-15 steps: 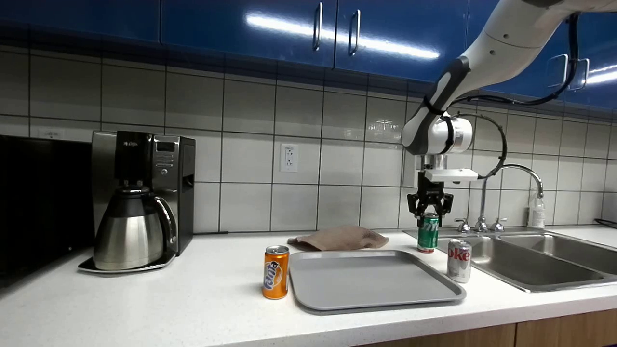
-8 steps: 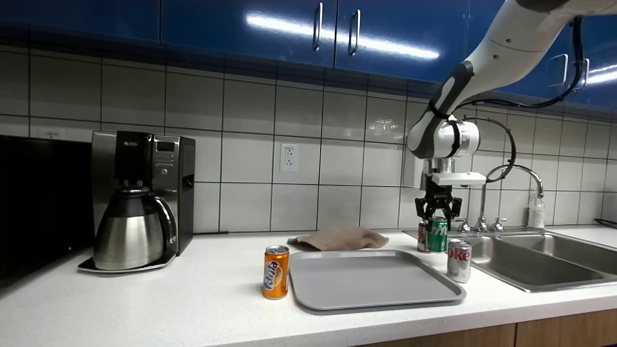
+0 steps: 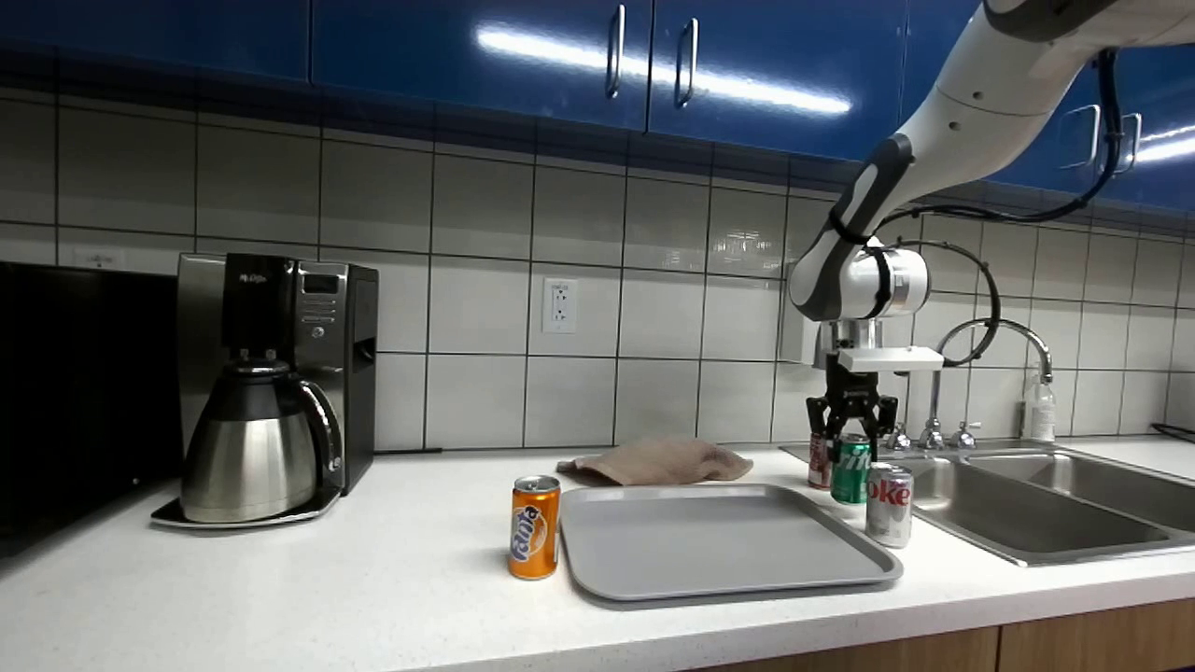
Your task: Remove the orange, grey and green cans from the tray
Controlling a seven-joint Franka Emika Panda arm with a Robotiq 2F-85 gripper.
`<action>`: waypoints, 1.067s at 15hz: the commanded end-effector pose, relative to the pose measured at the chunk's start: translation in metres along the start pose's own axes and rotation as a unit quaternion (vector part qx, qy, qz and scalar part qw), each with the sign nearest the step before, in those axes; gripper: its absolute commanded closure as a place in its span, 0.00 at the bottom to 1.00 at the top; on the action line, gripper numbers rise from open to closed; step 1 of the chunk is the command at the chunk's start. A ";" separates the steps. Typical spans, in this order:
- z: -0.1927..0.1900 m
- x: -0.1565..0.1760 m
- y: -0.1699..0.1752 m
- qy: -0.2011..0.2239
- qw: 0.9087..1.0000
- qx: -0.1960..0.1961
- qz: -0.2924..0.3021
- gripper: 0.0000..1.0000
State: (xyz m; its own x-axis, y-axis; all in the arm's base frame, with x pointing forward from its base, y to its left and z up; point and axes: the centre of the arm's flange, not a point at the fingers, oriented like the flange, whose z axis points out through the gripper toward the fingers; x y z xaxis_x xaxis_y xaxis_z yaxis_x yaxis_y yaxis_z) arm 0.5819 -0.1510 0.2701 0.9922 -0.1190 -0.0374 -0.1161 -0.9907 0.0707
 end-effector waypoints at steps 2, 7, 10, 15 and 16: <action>-0.005 0.011 0.000 0.004 1.000 0.004 -0.002 0.62; -0.001 0.020 0.000 0.005 1.000 0.001 0.001 0.62; 0.003 0.023 -0.001 0.003 1.000 0.002 0.000 0.62; 0.005 0.025 -0.001 0.002 1.000 0.004 -0.001 0.62; 0.005 0.025 -0.001 0.002 1.000 0.004 -0.001 0.62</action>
State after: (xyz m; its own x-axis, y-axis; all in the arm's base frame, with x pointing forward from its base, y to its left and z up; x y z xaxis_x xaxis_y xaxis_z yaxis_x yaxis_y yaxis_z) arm 0.5971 -0.1502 0.2570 0.9930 -0.1113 -0.0403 -0.1081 -0.9914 0.0744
